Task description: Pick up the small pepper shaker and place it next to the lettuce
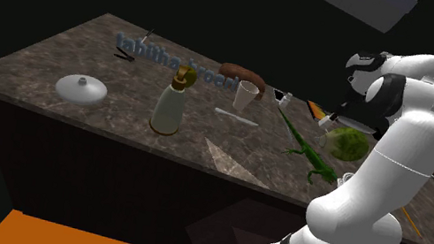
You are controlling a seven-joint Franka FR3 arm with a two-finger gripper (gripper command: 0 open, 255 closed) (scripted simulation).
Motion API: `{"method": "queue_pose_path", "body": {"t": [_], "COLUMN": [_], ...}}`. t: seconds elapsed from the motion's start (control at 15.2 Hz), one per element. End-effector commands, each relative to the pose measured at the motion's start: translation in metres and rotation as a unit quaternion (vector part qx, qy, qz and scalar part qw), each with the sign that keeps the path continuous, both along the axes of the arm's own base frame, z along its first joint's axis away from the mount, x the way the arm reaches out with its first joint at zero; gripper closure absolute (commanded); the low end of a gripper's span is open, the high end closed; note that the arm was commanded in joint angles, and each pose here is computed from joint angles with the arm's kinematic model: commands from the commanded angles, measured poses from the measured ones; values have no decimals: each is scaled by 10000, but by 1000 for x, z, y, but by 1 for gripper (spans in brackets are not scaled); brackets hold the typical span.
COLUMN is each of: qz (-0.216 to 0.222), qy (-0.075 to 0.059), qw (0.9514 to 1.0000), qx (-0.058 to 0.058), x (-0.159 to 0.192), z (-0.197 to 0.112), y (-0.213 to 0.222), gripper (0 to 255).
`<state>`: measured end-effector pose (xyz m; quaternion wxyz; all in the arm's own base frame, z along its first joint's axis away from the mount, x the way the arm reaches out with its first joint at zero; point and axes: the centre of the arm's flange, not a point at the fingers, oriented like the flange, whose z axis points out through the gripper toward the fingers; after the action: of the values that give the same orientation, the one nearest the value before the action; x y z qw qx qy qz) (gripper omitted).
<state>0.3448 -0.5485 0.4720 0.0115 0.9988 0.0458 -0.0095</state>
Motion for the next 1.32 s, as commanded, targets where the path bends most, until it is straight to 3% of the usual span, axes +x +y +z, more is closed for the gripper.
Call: {"method": "queue_pose_path", "body": {"t": [0.0, 1.06, 1.25], "qz": [0, 0, 0], "qy": [-1, -1, -1], "qw": [10000, 10000, 10000], "qx": [-2, -2, -2], "x": [0, 0, 0], "z": [-11, -95, -97], "y": [-1, -1, -1], "gripper": [255, 255, 255]}}
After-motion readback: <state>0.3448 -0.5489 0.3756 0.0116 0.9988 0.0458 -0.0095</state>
